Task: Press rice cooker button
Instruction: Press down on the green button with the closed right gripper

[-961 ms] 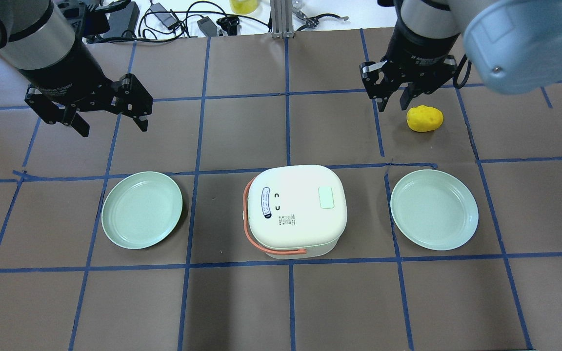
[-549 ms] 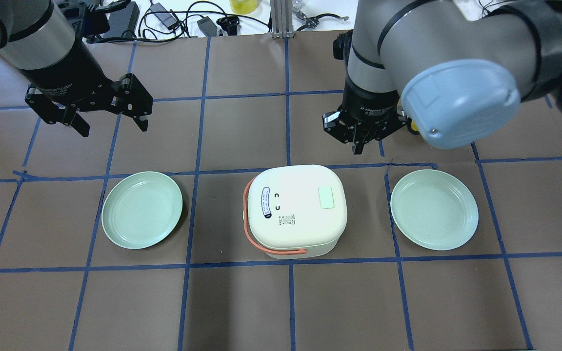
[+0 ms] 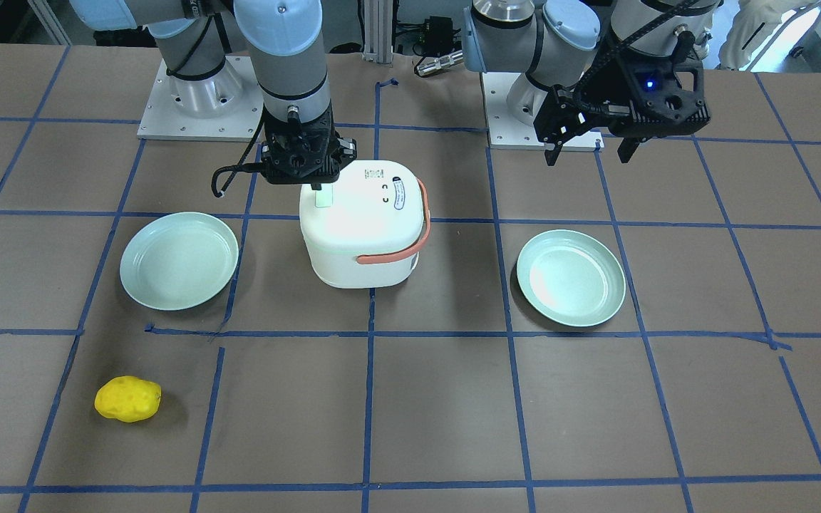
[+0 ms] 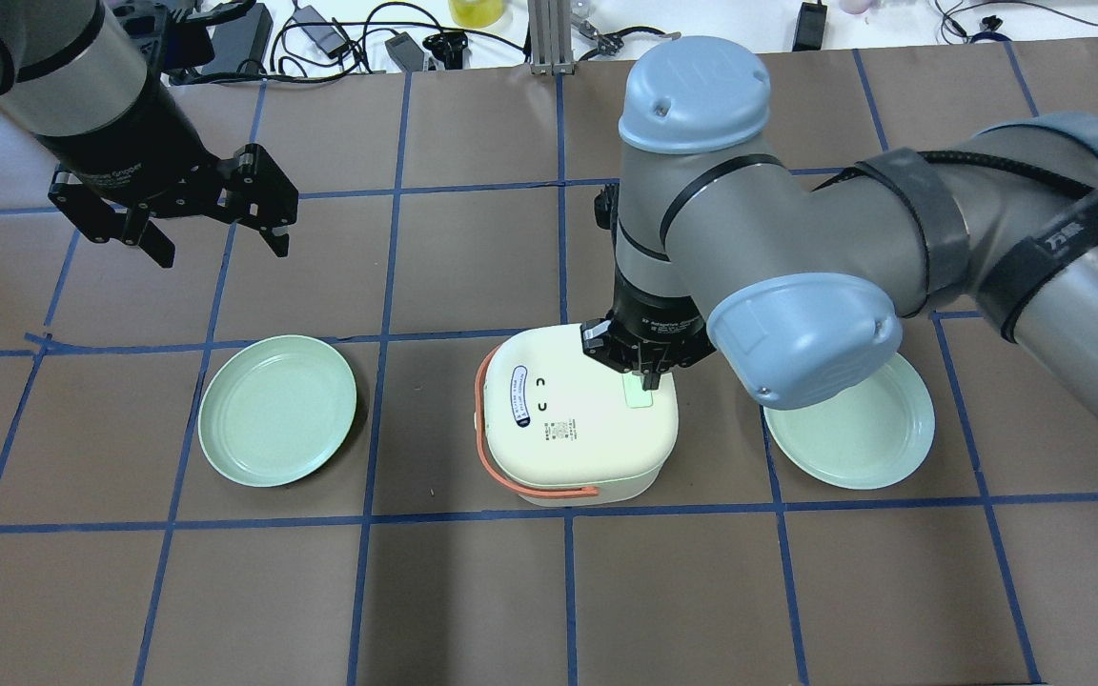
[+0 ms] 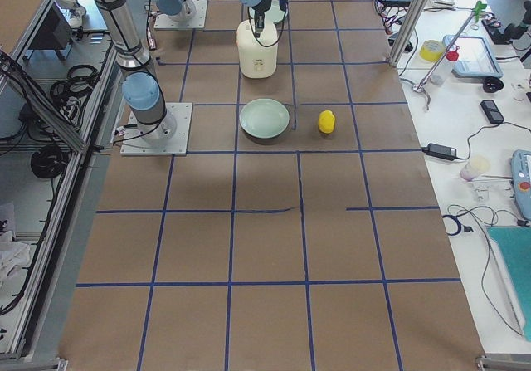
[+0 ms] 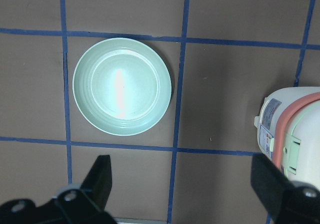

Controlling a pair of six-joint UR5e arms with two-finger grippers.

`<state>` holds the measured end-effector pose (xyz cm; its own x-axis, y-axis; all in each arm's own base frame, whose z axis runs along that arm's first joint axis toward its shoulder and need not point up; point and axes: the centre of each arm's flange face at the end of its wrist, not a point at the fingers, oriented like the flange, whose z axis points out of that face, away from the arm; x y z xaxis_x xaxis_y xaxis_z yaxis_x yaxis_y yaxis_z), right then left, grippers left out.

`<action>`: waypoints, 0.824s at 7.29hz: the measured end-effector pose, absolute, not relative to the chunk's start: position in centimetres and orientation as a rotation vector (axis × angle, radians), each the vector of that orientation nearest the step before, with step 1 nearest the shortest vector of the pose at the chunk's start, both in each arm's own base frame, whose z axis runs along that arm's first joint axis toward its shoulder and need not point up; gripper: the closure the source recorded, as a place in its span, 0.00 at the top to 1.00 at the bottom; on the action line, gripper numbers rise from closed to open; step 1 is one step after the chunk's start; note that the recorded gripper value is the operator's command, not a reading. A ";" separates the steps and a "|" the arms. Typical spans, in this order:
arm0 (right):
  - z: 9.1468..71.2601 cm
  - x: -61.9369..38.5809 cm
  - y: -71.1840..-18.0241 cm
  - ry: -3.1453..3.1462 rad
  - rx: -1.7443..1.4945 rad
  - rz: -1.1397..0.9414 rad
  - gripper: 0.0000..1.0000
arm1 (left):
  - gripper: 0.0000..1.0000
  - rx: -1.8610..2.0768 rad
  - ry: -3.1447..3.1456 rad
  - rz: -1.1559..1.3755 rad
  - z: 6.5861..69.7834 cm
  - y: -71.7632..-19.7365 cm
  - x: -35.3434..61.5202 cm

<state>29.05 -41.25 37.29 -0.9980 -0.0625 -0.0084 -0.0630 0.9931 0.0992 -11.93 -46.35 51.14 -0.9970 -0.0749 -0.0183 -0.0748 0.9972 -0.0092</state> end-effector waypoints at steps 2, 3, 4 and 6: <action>36.2 29.4 -40.9 3.126 -0.105 0.146 0.00 | 1.00 -0.116 3.121 -0.013 51.1 -46.4 -11.9; 35.9 29.5 -40.9 3.124 -0.107 0.144 0.00 | 1.00 -0.117 3.121 -0.013 51.1 -46.4 -11.9; 35.8 29.5 -40.9 3.123 -0.108 0.144 0.00 | 1.00 -0.117 3.121 -0.013 51.1 -46.4 -11.9; 35.7 29.6 -41.0 3.122 -0.109 0.136 0.00 | 1.00 -0.117 3.121 -0.013 51.1 -46.4 -11.9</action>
